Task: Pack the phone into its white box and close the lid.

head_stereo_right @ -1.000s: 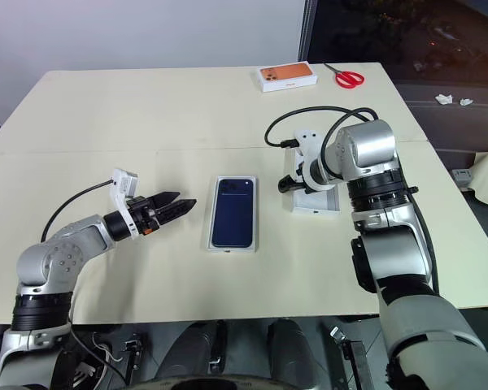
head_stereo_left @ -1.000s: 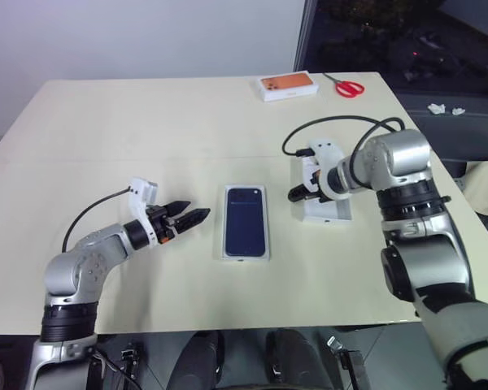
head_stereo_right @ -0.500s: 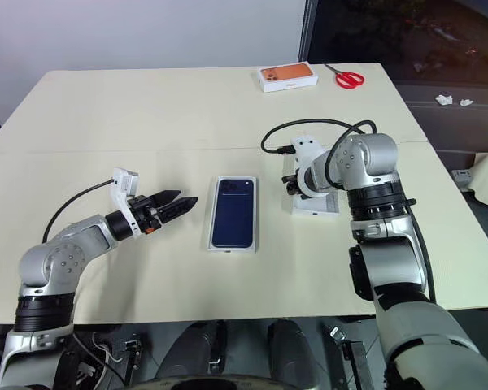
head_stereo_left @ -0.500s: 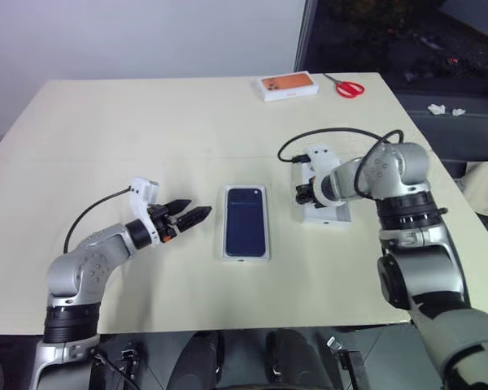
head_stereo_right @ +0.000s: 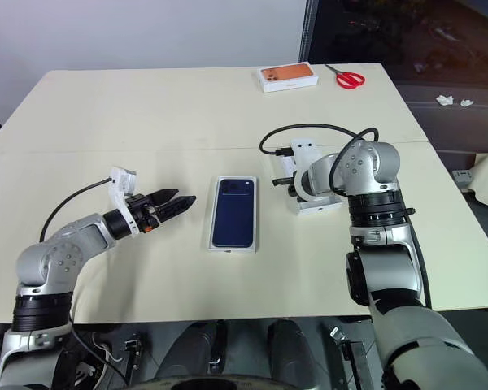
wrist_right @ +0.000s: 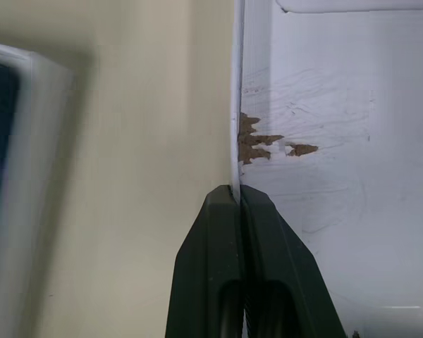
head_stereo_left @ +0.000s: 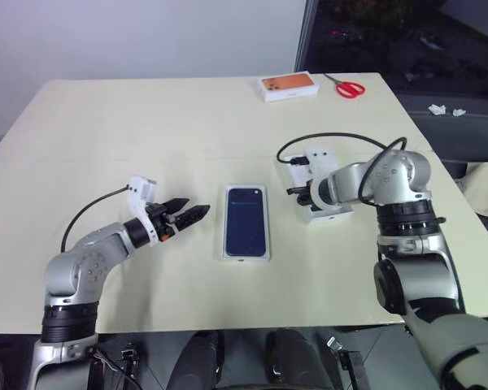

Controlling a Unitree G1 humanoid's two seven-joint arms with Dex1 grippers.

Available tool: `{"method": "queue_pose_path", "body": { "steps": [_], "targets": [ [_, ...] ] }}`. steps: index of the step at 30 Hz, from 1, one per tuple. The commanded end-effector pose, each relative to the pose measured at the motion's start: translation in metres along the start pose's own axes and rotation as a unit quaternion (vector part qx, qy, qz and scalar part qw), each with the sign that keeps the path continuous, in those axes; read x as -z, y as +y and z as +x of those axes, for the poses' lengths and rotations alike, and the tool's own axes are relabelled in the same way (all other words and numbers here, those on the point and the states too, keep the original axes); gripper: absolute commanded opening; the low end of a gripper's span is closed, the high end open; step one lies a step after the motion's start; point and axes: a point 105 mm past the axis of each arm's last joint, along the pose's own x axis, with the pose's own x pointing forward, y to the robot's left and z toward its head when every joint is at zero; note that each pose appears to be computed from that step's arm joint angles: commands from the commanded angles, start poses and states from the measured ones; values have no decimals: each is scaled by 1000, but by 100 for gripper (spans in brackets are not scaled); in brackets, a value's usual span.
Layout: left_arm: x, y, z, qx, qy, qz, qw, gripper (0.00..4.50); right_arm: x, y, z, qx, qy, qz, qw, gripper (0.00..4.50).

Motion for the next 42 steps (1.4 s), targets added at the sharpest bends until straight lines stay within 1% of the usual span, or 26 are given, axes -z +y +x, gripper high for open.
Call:
{"method": "queue_pose_path", "body": {
  "steps": [1,5,7,9,10,11,13,14,15,17,22,24,28,30,33,36,42],
  "targets": [
    [-17,-2,-5,13,-21,14,1000,450,-25,31,-22,-103,-81,-36,991,2],
    [-26,2,-12,9,-24,24,999,450,-39,48,-37,-182,-117,-47,975,2],
    [-33,4,-19,10,-30,27,999,450,-45,66,-49,-258,-129,-37,957,2],
    [-43,5,-27,14,-43,33,998,450,-60,82,-64,-347,-151,16,925,2],
    [-49,4,-31,20,-49,34,998,450,-67,89,-72,-407,-155,61,898,2],
    [-52,3,-34,24,-54,35,998,450,-72,93,-77,-446,-154,92,877,2],
    [-60,2,-40,29,-62,40,997,450,-72,101,-81,-487,-145,116,853,2],
    [-68,1,-45,32,-74,41,996,450,-70,106,-81,-511,-143,136,836,2],
    [-75,0,-49,34,-87,45,995,450,-68,112,-81,-542,-136,159,814,2],
    [-82,0,-55,33,-99,46,993,450,-59,120,-77,-565,-122,176,797,2],
    [-87,-4,-64,39,-117,58,991,450,-26,141,-62,-592,-83,198,776,2],
    [-90,-6,-68,39,-126,76,988,450,-17,148,-59,-602,-72,211,767,2],
    [-92,-4,-74,28,-135,91,986,450,-10,162,-53,-602,-58,233,762,2],
    [-89,-1,-76,24,-129,87,988,450,-3,169,-37,-576,-42,260,774,2],
    [-85,-1,-76,24,-120,87,989,450,9,171,-25,-553,-27,276,786,2],
    [-82,-1,-77,23,-114,81,990,450,18,173,-23,-555,-17,282,783,2],
    [-78,0,-78,20,-110,76,991,450,21,175,-28,-566,-15,289,772,2]
  ]
}}
